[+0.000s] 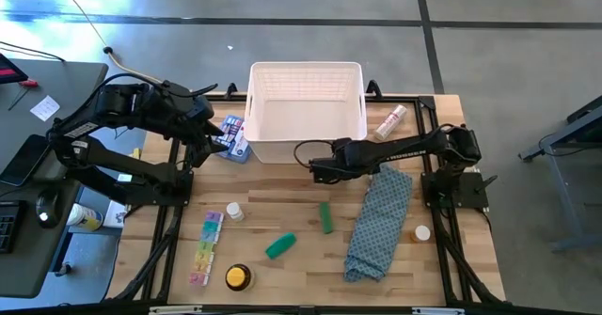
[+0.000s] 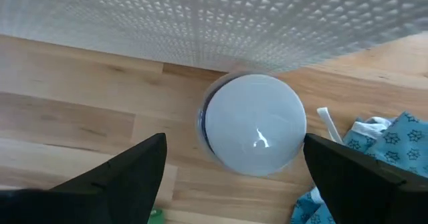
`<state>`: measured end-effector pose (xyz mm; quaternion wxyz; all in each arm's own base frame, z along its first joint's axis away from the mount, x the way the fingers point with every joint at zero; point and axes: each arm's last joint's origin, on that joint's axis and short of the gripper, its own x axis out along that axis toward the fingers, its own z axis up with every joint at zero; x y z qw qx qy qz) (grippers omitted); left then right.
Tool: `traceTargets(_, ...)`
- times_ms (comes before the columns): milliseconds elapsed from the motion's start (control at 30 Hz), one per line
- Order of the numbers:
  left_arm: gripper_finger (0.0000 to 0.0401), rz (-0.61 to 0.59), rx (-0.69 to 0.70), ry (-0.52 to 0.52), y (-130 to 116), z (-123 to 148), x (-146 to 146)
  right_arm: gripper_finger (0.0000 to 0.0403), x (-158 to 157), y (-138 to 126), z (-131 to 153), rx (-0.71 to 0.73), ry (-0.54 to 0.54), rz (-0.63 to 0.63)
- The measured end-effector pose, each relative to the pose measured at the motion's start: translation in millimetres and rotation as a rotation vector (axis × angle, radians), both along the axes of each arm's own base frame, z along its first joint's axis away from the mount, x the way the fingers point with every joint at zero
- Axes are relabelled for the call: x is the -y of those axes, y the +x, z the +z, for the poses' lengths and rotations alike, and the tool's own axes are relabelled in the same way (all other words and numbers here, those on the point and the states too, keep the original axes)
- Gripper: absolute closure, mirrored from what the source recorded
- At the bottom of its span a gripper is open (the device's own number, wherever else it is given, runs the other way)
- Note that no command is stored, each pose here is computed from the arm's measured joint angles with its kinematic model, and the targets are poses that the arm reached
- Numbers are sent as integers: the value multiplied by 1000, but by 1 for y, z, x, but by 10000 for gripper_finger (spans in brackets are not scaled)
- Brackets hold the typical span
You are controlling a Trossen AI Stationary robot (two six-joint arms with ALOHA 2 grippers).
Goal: Pick & place medical supplies in basket/bin
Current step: Put the green pill bottle into the white bin
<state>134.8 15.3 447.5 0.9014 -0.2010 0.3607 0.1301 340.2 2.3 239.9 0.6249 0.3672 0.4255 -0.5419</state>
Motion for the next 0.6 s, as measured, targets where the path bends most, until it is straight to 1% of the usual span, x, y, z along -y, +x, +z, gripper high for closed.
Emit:
traceTargets(167, 130, 2, 0, -2, 0, 0, 0, 61, -1, -5, -13, -31, 37, -5)
traceTargets(333, 130, 3, 0, -3, 0, 0, 0, 68, -8, -6, -28, -12, 66, -4)
traceTargets(533, 130, 3, 0, -3, 0, 0, 0, 91, -17, -3, -26, 22, 9, 25)
traceTargets(600, 130, 3, 0, -3, 0, 0, 0, 98, -18, -4, -26, 16, 5, 29)
